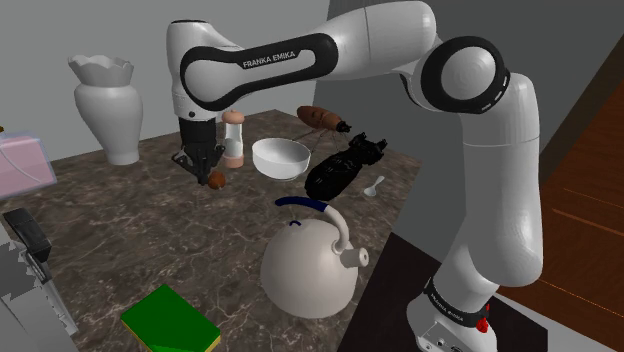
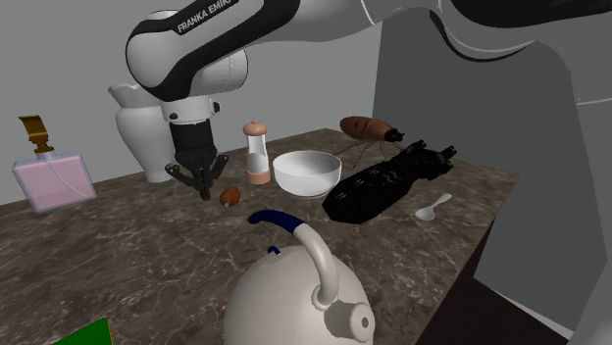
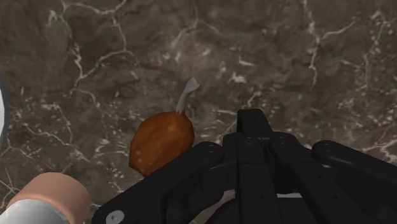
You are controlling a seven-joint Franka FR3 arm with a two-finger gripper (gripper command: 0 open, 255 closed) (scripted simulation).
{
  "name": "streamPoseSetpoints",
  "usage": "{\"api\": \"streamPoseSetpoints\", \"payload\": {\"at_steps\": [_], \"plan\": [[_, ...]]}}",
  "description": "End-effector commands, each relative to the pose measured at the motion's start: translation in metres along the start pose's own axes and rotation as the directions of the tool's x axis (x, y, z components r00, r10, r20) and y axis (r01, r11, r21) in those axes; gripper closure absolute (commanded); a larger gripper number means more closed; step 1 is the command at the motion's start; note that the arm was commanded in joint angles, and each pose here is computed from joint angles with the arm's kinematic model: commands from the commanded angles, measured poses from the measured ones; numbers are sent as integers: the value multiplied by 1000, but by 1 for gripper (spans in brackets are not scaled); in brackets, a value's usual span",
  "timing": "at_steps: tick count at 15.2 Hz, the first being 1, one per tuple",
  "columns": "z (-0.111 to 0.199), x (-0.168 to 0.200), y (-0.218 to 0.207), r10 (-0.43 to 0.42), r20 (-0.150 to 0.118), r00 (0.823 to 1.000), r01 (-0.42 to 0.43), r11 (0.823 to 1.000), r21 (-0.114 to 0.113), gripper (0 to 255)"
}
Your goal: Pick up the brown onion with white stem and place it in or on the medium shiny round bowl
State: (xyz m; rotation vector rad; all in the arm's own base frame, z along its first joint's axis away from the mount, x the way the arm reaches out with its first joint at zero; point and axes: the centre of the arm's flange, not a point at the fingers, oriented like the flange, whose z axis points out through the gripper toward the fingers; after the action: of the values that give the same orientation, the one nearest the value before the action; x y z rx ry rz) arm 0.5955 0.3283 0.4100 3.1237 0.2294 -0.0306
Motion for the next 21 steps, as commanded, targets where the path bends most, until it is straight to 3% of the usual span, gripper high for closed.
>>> {"api": "streamPoseSetpoints", "payload": {"at_steps": [1, 7, 15, 21], "plan": [[0, 0, 0, 0, 0, 1000, 0, 1000, 0, 0], [8, 18, 68, -80, -111, 991, 79, 997, -14, 0], [47, 22, 68, -80, -111, 991, 79, 997, -14, 0], [47, 22, 68, -80, -111, 991, 79, 997, -14, 0]]}}
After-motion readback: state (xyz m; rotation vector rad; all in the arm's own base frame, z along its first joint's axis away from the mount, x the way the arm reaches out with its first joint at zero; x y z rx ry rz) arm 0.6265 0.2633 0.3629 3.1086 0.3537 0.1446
